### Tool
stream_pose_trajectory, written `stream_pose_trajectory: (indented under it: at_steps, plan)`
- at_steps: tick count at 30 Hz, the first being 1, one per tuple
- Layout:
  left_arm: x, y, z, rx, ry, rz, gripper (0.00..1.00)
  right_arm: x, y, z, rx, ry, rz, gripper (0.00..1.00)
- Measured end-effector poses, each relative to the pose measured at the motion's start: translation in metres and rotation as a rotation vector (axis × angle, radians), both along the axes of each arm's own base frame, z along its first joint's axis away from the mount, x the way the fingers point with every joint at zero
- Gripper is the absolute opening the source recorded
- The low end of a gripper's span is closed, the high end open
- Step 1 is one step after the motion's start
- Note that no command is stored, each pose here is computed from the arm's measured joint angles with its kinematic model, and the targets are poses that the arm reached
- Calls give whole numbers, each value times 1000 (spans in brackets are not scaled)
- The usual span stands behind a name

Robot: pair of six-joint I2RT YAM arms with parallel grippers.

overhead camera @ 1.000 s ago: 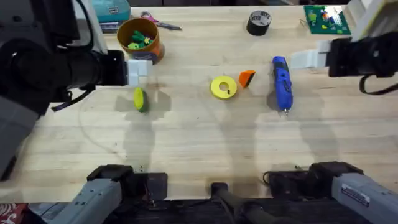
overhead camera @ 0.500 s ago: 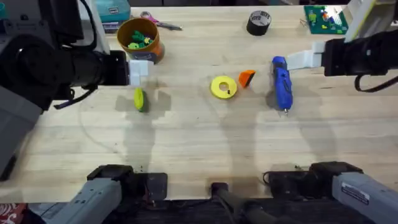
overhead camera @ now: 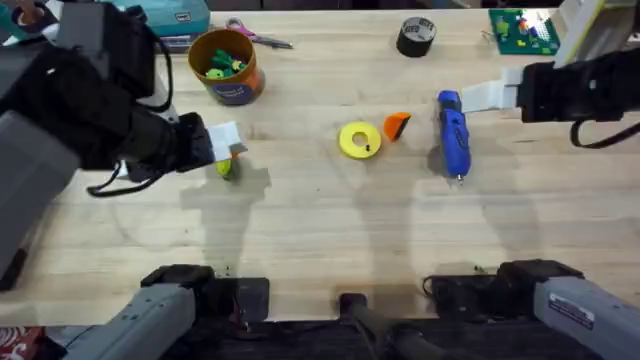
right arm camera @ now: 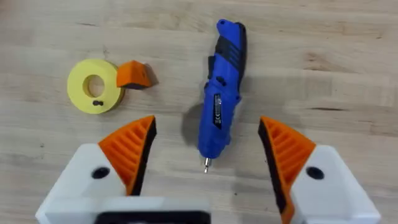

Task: Pick up the gripper from the table and insert it into the empty holder that is missing its gripper. Then pick up a screw, insert it into the mounting hole, and use the screwdriver to tighten it. Finally, clean up the table by picking up the vegetable and placing it into the bucket.

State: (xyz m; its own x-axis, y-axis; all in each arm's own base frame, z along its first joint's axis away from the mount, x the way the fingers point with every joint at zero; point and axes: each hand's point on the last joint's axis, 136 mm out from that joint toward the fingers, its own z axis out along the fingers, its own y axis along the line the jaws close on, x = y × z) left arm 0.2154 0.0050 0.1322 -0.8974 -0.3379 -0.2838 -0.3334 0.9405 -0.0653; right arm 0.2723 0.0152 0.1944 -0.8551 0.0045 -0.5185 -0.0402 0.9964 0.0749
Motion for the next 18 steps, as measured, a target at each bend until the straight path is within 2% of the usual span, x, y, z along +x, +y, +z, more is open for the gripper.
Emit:
stream_pose_trajectory:
  at_steps: [7,11,18]
  plan:
    - [29,0,-40,-4,46,14,985,0,0,0,0,0,0,996]
    - [47,-1,-65,0,79,-15,985,0,0,0,0,0,0,996]
    - [56,-4,-90,-8,127,-44,989,0,0,0,0,0,0,996]
